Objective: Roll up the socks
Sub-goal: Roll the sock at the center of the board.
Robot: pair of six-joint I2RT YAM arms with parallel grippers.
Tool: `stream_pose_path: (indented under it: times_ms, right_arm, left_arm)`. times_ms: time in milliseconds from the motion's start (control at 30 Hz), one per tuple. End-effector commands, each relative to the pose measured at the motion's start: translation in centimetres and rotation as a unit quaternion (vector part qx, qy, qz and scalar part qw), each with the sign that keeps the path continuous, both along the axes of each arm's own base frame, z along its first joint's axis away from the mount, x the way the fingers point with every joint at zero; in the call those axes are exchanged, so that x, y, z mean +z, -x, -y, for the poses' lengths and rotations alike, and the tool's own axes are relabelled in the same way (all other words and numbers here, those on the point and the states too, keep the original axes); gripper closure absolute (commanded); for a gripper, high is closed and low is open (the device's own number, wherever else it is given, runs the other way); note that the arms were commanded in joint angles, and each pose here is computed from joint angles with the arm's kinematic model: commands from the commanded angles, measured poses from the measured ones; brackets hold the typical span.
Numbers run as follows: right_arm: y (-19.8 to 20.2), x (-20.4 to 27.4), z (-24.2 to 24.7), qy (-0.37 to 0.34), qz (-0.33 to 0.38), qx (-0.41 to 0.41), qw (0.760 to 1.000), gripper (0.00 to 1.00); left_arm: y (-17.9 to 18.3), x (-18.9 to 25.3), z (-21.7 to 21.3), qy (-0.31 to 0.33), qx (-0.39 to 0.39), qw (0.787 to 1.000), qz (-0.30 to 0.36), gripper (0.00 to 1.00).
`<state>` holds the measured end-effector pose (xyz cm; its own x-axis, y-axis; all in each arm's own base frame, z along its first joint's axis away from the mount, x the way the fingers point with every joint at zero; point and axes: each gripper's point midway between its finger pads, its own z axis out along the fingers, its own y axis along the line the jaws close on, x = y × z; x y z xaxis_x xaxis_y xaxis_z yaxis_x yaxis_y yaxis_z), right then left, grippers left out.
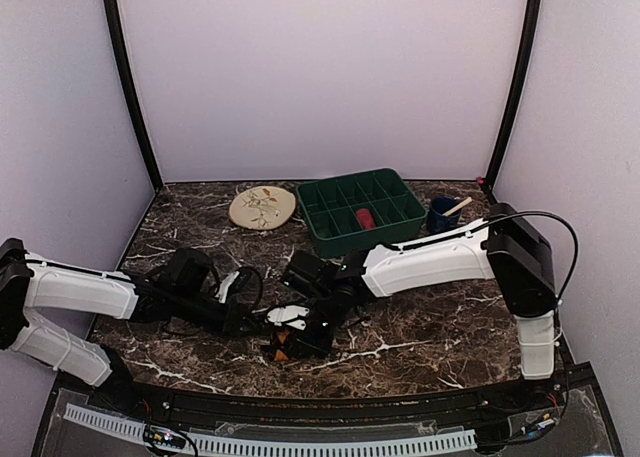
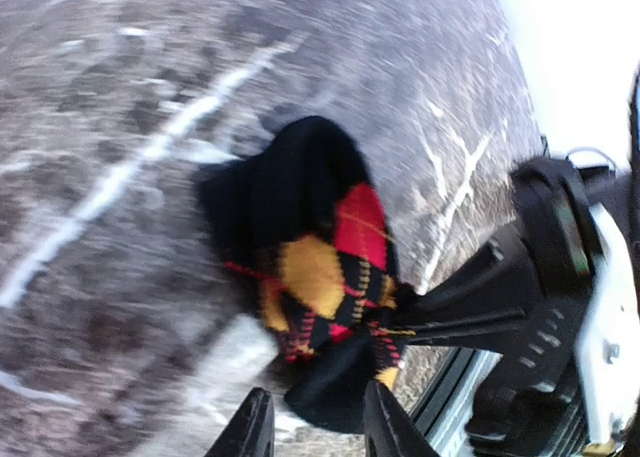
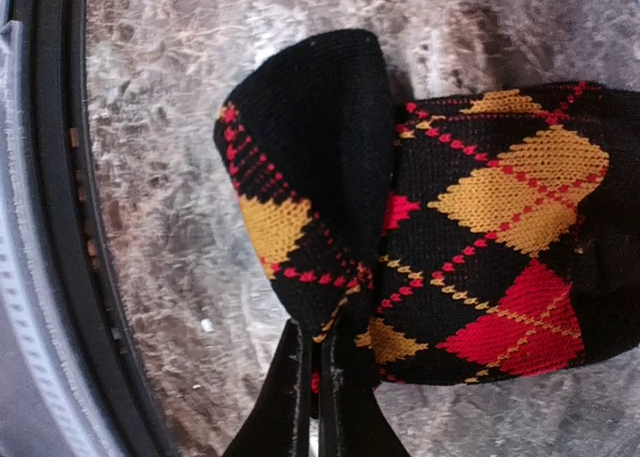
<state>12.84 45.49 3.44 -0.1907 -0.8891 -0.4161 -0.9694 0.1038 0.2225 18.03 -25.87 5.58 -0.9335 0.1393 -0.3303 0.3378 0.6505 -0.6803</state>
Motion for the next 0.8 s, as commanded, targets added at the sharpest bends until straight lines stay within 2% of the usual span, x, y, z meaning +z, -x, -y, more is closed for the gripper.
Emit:
stream_pose_path:
  times_ms: [0,233,467,767]
  right_arm:
    - [1.2,0.3,0.0,0.003,-0.105,-0.018,0.994,1.0]
    - [0.4,0.4,0.5,-0.002,-0.154,-0.027,0.988,1.0]
    - [-0.2,0.3,0.5,-0.001,-0.169,-0.021,0.985,1.0]
    - [-0.2,0.6,0.4,0.0,-0.18,-0.012,0.984,1.0]
  left_arm:
    - [1.2,0.8,1.2,-0.001,-0.014,0.999,0.047,0.67]
    - [2.3,0.9,1.3,-0.01,-0.017,0.995,0.096,0.67]
    - [2.9,1.9,2.1,-0.001,-0.053,0.988,0.143,0.67]
    - [3.5,1.3,2.8,-0.028,-0.087,0.98,0.179,0.67]
